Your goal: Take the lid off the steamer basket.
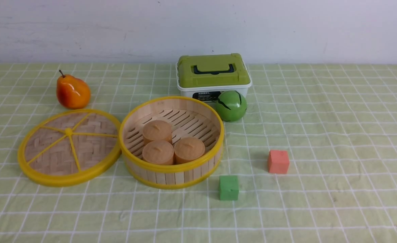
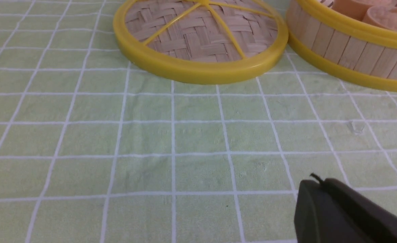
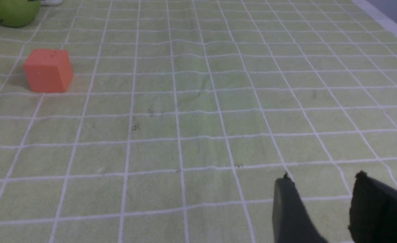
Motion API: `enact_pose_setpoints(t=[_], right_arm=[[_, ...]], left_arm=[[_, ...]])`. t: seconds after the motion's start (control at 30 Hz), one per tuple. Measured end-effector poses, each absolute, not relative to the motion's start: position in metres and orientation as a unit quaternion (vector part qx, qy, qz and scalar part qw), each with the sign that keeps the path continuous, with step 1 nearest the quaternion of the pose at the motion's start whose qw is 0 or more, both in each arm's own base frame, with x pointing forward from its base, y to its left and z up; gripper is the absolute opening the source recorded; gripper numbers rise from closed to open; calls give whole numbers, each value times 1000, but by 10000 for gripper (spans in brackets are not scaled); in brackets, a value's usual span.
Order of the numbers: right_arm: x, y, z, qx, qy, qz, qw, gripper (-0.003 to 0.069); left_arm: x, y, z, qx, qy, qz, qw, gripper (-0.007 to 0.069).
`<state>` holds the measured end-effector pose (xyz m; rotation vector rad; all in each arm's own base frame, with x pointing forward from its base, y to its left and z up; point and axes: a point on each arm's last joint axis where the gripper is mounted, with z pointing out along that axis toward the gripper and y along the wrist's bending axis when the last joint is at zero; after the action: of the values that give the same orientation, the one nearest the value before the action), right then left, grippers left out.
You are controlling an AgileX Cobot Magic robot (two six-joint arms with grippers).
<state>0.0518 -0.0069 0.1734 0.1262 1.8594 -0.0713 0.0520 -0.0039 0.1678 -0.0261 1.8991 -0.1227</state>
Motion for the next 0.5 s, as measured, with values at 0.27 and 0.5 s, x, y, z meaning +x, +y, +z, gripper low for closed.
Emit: enact_pose_setpoints(t=[0.27,0.5], right_arm=[[52,-7,173,54,801,-31,596,240],[52,-7,173,54,801,-31,596,241]], left_arm=[[52,-4,168,-11,813,-54,580,-13],[52,-4,168,-11,813,-54,580,-13]])
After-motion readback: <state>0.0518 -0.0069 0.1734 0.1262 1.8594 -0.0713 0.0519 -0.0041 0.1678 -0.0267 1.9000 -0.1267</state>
